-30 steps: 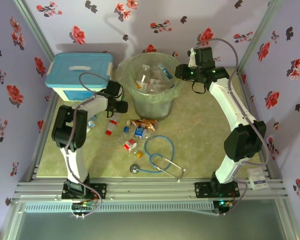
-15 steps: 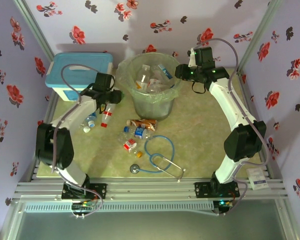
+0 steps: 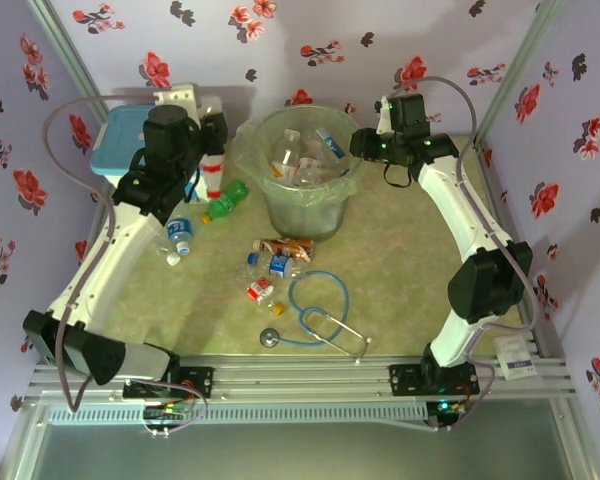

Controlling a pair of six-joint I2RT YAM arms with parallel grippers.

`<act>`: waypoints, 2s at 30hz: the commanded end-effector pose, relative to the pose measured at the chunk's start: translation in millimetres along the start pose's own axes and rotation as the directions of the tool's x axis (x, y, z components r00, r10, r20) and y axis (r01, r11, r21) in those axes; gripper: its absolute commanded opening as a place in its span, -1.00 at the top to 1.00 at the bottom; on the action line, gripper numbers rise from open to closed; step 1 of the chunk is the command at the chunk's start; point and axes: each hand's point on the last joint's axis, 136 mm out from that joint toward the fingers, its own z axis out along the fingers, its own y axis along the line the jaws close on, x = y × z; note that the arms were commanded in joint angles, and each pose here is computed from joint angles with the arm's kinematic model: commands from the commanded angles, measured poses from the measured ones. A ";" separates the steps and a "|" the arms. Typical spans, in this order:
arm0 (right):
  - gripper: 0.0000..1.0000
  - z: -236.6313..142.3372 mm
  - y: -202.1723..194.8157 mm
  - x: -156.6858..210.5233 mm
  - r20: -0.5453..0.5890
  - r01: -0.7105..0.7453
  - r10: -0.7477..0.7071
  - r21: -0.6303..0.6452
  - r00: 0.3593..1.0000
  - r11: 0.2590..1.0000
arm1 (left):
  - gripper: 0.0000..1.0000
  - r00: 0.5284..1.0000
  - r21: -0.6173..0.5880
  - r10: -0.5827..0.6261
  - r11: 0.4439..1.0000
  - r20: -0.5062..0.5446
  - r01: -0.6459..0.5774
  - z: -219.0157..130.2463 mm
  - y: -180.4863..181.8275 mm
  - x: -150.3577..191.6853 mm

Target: Put the plastic bottles in the bin

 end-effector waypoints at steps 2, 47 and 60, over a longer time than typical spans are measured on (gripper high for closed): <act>0.17 1.7 1.4 -7.2 0.012 -0.021 0.022 -0.012 1.000 1.000 | 0.31 0.976 0.143 -0.032 0.990 0.217 0.001 -8.3 -56.2 -54.6; 0.17 8.6 -1.6 -2.7 -0.001 -0.028 0.028 -0.014 1.000 1.000 | -0.84 0.984 0.238 0.066 0.971 -0.164 -0.026 62.2 -95.3 114.6; 0.17 8.0 -2.8 -0.3 -0.006 -0.026 0.026 -0.011 1.000 1.000 | -0.01 0.940 0.210 0.293 0.944 -0.174 -0.255 92.1 -109.6 46.9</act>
